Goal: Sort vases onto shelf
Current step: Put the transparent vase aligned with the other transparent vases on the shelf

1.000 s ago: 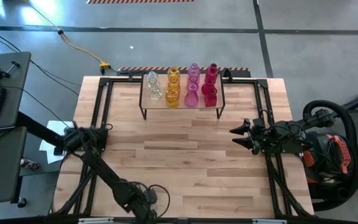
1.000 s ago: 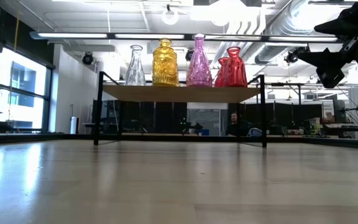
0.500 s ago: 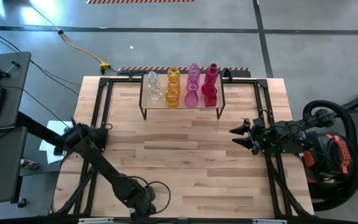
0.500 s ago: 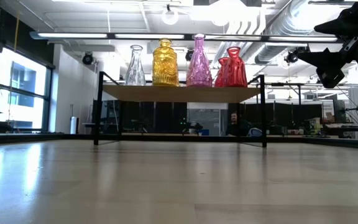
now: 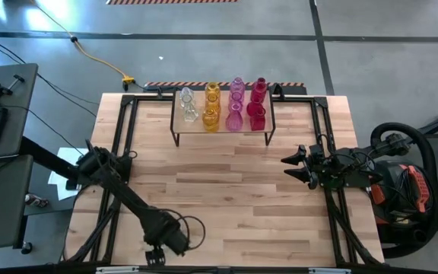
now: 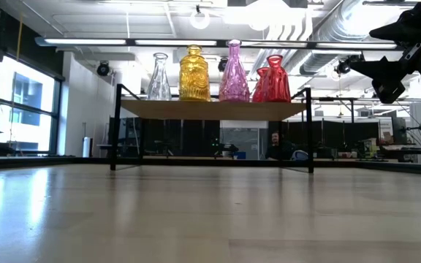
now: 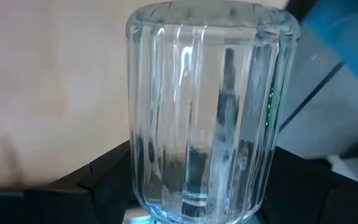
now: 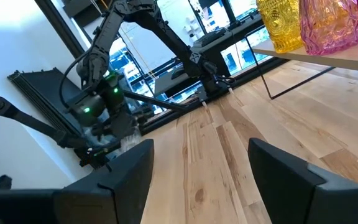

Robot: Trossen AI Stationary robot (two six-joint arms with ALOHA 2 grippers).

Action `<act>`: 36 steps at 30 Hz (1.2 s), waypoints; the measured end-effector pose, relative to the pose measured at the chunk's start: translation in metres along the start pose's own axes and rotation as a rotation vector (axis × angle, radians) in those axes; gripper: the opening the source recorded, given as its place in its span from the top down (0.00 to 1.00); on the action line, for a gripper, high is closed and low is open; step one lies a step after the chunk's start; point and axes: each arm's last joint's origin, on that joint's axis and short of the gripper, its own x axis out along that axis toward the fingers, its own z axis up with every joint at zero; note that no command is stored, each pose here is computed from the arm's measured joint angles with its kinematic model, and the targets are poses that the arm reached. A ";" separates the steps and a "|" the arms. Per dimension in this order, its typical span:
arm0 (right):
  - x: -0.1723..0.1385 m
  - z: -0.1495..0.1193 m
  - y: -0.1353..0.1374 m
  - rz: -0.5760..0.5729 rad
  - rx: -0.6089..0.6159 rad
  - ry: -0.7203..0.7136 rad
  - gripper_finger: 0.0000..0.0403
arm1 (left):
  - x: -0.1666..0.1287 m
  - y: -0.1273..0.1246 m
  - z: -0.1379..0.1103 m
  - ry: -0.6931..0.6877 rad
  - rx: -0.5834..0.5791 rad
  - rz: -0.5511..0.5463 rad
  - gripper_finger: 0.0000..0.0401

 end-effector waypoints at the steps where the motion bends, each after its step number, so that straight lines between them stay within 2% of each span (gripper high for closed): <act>1: 0.000 0.000 0.000 0.000 0.000 0.000 0.39 | -0.002 0.004 -0.001 0.029 -0.009 0.012 0.29; 9: 0.000 0.000 0.000 0.000 0.000 0.000 0.39 | -0.013 0.029 -0.010 0.224 -0.058 0.117 0.29; 17: 0.000 0.000 0.000 0.000 0.000 0.000 0.39 | -0.017 0.035 -0.018 0.322 -0.062 0.155 0.29; 26: 0.000 0.000 0.000 0.000 0.000 0.000 0.39 | 0.002 0.033 -0.010 0.366 -0.041 0.205 0.29; 36: 0.000 0.000 0.000 0.000 0.000 -0.001 0.39 | 0.022 0.034 0.002 0.451 -0.012 0.185 0.29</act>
